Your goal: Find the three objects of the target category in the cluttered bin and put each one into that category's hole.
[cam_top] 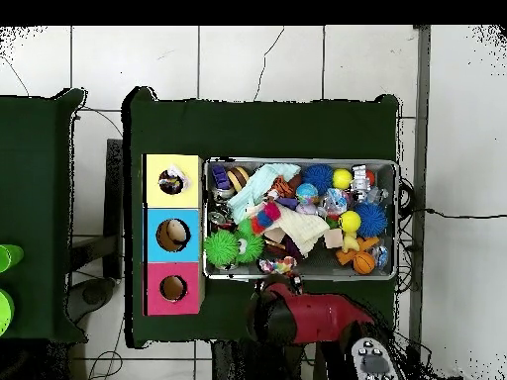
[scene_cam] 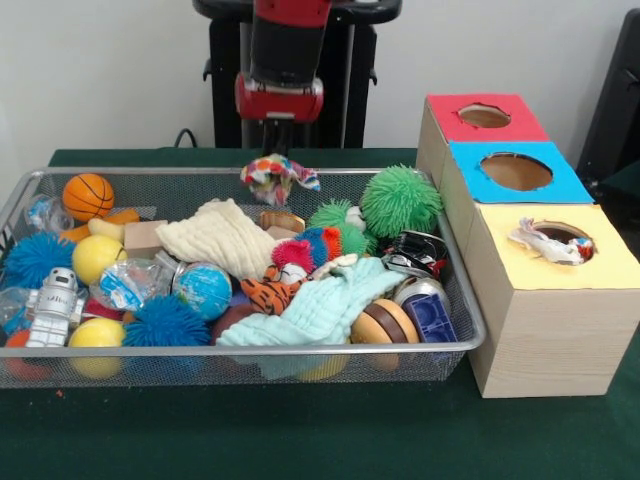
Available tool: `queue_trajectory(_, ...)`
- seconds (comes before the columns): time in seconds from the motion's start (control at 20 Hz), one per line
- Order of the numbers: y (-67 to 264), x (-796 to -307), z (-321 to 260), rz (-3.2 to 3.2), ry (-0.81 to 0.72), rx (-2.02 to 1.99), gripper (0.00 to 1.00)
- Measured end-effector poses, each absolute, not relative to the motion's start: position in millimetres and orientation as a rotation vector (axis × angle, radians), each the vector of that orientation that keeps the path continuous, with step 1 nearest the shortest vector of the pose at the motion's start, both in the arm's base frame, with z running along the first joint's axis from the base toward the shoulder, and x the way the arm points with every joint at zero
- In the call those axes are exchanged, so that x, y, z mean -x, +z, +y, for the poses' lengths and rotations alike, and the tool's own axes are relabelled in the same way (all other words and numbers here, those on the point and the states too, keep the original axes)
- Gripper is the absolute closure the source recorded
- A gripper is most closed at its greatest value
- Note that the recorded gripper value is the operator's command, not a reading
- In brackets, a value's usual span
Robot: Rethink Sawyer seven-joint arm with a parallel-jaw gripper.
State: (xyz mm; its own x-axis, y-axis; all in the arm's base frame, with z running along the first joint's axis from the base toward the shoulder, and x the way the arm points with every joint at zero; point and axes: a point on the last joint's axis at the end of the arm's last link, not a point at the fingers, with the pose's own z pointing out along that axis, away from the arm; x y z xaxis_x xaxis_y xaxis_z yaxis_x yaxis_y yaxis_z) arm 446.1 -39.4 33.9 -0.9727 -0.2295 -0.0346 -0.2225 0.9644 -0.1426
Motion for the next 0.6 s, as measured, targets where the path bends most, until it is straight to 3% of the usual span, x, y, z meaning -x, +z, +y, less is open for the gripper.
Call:
queue_trajectory(0.25,101.1,-449.4,-28.4,3.159,-0.252,0.25,1.0)
queue_trajectory(0.6,161.5,-476.1,4.6,3.103,-0.242,0.182,1.0)
